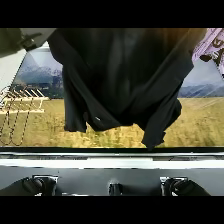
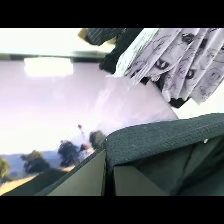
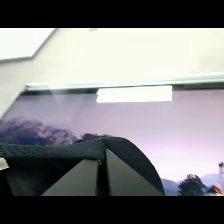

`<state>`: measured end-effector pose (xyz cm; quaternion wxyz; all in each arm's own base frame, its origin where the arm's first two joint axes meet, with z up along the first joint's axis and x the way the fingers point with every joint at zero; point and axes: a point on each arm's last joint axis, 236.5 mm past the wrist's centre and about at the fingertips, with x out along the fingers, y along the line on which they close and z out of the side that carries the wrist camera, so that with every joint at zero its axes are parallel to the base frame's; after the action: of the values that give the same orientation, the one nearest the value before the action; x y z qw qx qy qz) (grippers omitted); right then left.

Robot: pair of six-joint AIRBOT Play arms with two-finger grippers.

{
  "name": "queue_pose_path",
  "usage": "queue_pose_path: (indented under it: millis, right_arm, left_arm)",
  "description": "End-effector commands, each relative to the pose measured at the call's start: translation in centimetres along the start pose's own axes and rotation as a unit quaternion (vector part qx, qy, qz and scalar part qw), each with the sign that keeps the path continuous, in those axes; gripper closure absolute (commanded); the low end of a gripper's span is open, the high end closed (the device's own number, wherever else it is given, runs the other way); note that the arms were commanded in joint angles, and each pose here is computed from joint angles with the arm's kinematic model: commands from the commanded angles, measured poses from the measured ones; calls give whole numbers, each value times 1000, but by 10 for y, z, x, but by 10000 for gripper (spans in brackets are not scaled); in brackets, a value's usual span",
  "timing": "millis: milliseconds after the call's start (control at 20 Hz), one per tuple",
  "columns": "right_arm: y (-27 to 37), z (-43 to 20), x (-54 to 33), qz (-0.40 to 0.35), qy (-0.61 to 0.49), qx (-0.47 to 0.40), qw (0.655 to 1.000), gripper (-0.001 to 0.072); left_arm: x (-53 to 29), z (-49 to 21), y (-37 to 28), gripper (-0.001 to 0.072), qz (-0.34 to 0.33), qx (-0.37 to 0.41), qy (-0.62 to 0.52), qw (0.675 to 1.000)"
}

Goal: Fold the clothes and pants, and hang the long-sleeved shirts on hangers.

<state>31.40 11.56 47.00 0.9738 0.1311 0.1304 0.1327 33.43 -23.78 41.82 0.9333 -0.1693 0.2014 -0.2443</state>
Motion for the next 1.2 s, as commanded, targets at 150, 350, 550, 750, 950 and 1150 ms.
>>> queue_pose_path:
  millis: [150, 350, 550, 750, 950, 1150]
  right_arm:
    - [-49, -101, 61, -108, 172, -50, 978, 675]
    - [-87, -202, 80, -177, 313, -55, 931, 675]
    - [-116, -294, 92, -230, 382, -14, 895, 675]
    - [-130, -348, 91, -260, 416, 24, 871, 675]
    - [-128, -349, 98, -258, 403, 37, 877, 675]
    - [-122, -342, 112, -241, 377, 46, 893, 675]
  left_arm:
    - [62, -100, 59, 689, 112, -27, 158, 981]
    - [105, -183, 99, 689, 166, -21, 259, 951]
    - [125, -266, 119, 689, 173, -55, 324, 928]
    - [133, -296, 133, 689, 181, -62, 334, 923]
    - [140, -295, 133, 688, 175, -63, 324, 927]
    - [145, -288, 134, 687, 174, -78, 308, 932]
